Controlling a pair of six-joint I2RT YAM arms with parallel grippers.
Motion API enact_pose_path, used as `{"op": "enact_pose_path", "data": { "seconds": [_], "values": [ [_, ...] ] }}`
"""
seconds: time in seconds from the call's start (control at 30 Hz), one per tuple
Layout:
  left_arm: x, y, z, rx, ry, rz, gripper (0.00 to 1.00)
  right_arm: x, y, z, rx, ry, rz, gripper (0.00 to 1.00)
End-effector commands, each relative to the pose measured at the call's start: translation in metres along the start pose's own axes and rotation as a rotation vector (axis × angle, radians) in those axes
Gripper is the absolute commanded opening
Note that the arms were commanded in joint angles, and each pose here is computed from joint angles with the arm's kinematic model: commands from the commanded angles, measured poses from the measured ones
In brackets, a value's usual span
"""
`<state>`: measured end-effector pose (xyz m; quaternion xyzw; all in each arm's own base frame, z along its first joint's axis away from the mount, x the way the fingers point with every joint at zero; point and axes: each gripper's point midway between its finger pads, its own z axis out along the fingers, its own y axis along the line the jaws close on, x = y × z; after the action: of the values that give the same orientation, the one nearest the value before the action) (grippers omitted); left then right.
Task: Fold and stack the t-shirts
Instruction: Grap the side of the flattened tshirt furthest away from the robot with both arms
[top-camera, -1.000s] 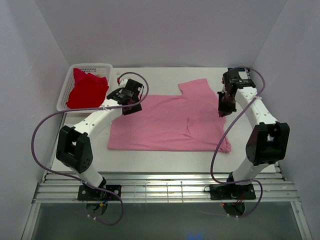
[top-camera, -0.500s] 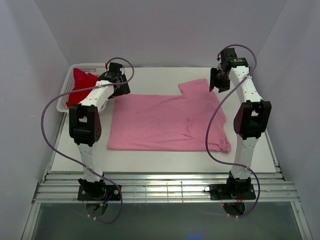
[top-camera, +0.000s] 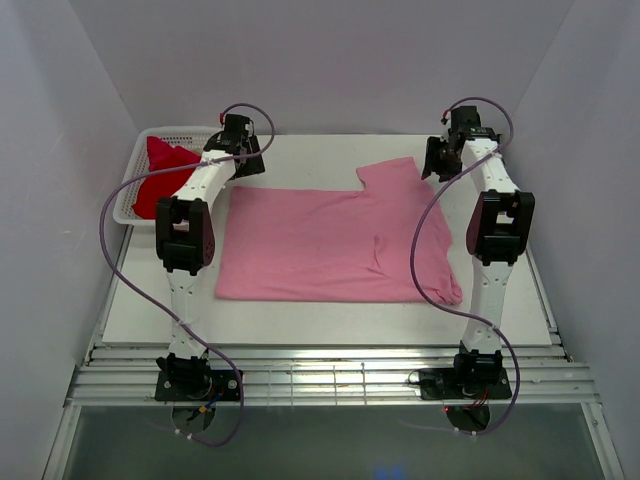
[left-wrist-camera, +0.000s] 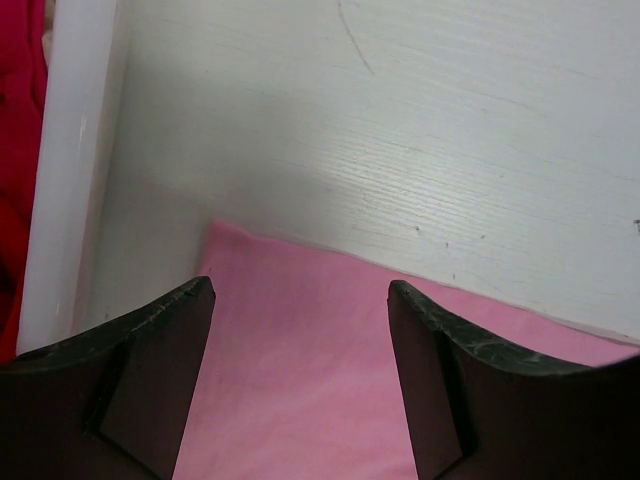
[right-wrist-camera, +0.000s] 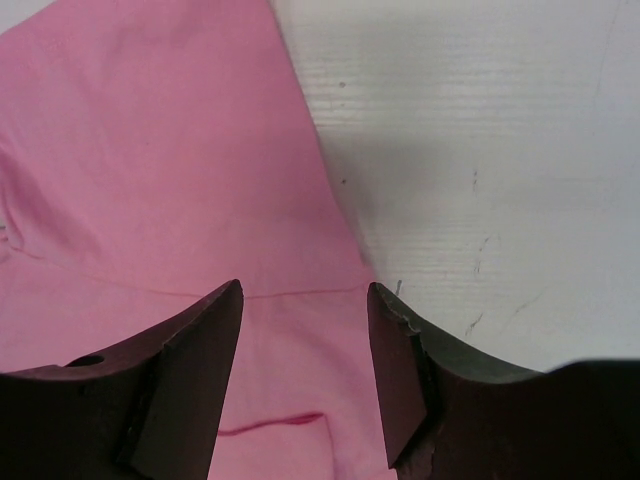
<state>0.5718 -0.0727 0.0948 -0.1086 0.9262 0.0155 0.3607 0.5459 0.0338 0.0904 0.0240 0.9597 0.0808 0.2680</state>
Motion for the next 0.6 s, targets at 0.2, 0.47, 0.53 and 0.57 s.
{"op": "enact_pose_path", "data": {
  "seconds": [0.2,0.47,0.53,0.57],
  "values": [
    [0.002,0.015,0.017,-0.066,-0.02,-0.023,0.8,-0.05,-0.017,0.032,-0.09,-0.19,0.023,0.6],
    [0.015,0.025,0.027,-0.111,0.003,-0.052,0.8,-0.054,-0.01,0.068,-0.176,-0.218,0.082,0.61],
    [0.017,0.027,0.026,-0.117,0.008,-0.051,0.8,-0.055,-0.005,0.073,-0.212,-0.226,0.097,0.61],
    [0.017,0.027,0.025,-0.117,0.006,-0.05,0.8,-0.053,-0.002,0.077,-0.233,-0.22,0.116,0.61]
  ]
}}
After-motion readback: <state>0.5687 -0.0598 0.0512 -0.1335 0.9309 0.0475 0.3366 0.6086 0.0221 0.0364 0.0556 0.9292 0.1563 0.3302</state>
